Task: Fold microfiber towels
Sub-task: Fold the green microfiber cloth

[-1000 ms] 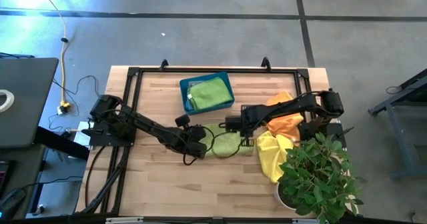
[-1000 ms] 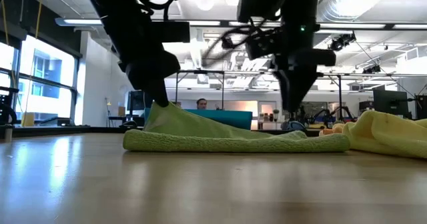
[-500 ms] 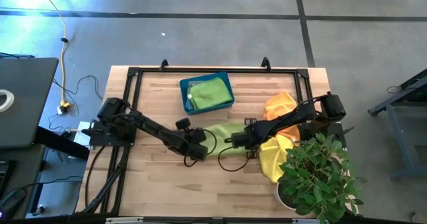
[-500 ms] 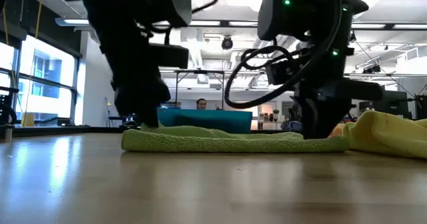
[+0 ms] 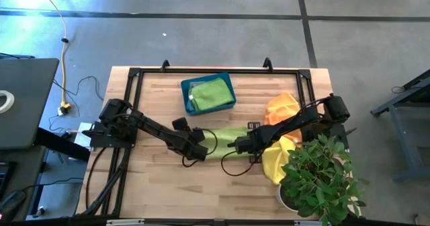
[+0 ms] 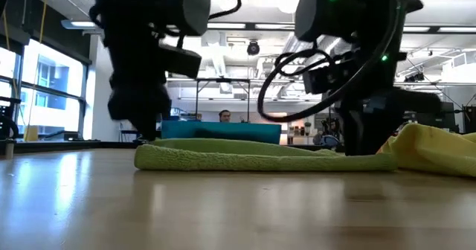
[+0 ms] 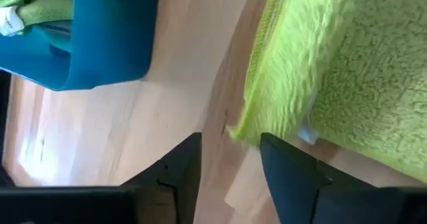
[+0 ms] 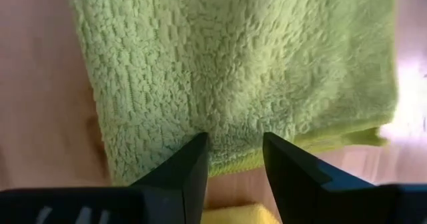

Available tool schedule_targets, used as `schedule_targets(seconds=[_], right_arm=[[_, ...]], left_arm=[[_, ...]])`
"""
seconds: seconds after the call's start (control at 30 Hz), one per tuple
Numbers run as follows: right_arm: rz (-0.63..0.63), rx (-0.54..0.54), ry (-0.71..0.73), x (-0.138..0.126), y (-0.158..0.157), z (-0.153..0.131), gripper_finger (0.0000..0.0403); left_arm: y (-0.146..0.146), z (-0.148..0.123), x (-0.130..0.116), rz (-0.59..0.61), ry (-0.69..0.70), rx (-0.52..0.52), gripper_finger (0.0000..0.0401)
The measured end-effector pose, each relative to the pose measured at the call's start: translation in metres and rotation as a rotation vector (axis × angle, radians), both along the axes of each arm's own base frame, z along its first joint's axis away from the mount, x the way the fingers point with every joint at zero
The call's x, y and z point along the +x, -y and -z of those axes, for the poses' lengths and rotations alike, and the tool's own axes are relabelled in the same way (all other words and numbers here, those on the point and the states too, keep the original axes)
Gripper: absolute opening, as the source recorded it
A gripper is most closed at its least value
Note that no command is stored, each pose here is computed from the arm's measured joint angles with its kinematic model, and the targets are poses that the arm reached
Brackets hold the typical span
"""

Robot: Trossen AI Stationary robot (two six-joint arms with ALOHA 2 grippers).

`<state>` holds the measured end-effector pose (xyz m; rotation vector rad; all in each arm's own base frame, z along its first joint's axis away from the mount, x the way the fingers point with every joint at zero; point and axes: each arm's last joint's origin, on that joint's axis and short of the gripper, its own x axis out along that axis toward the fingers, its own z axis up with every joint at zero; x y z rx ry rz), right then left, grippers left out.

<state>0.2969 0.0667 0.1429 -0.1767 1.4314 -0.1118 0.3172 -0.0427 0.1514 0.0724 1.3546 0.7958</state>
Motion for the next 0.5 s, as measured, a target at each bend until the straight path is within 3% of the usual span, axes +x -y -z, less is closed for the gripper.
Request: schedule_targets(seconds=[0.17,0.3,0.5], right_arm=[[0.027,-0.016,0.042,-0.009,-0.003,-0.02,0.0138],[0.065,-0.057,0.084,-0.021,-0.003,-0.041,0.0138],[0.079,-0.135,0.149,-0.039,-0.005,-0.067,0.0138]], left_arm=[[0.008,-0.011,0.006,0.044,-0.026,-0.122,0.0144],[0.02,-0.018,0.015,0.18,-0.03,-0.22,0.0135],[0.028,-0.018,0.032,0.382,0.078,-0.308,0.0125]])
